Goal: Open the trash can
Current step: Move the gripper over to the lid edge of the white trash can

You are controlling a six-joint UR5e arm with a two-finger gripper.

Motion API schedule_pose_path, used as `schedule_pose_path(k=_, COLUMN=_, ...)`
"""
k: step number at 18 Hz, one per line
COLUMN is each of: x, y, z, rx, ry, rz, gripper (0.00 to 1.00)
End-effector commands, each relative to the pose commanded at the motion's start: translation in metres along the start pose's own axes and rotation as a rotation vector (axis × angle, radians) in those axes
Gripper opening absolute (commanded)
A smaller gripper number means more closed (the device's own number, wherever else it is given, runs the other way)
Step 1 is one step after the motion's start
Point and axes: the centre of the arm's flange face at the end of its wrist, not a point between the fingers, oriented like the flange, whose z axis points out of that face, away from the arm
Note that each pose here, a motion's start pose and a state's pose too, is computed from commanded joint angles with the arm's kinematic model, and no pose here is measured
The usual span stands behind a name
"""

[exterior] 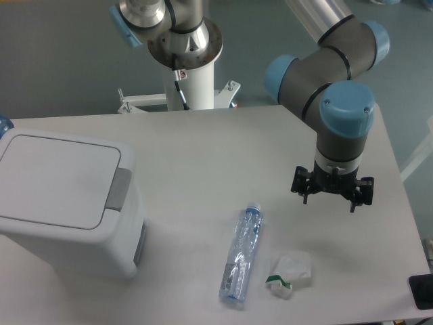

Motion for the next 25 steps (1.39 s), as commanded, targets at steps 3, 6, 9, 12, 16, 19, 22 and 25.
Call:
schedule_pose_path(k=3, x=0.001, y=0.001, z=-0.002, rx=0.002, ry=-0.002, rz=0.000, gripper=1.00)
schedule_pose_path(k=6, x=0.000, y=-0.003, z=-0.006, rx=0.010, ry=-0.012, rz=0.008, gripper=1.00)
schedule_pose_path(k=9, x=0.012, y=-0.002, z=0.006, rx=0.050, ry=-0.018, rz=0.000, gripper=1.00)
schedule_pose_path(k=12, x=0.030, y=0.000, z=-0.009, rx=0.143, ry=-0.034, rz=-0.086, gripper=1.00)
schedule_pose_path(k=16, x=0.052, y=-0.018, z=-0.046, rx=0.255, ry=0.006, rz=-0.219, gripper=1.00)
schedule_pose_path(k=19, x=0.075, y=-0.037, z=-0.070, rx=0.311, ry=0.038, rz=-0.293, gripper=1.00)
schedule_pose_path(k=22, x=0.111, y=-0.054, z=-0.107, rx=0.370, ry=0.047, rz=-0.281, gripper=1.00)
schedule_pose_path(k=25, x=0.127, y=-0.060, z=-0.142, rx=0.470, ry=0.121, rz=-0.306, gripper=1.00)
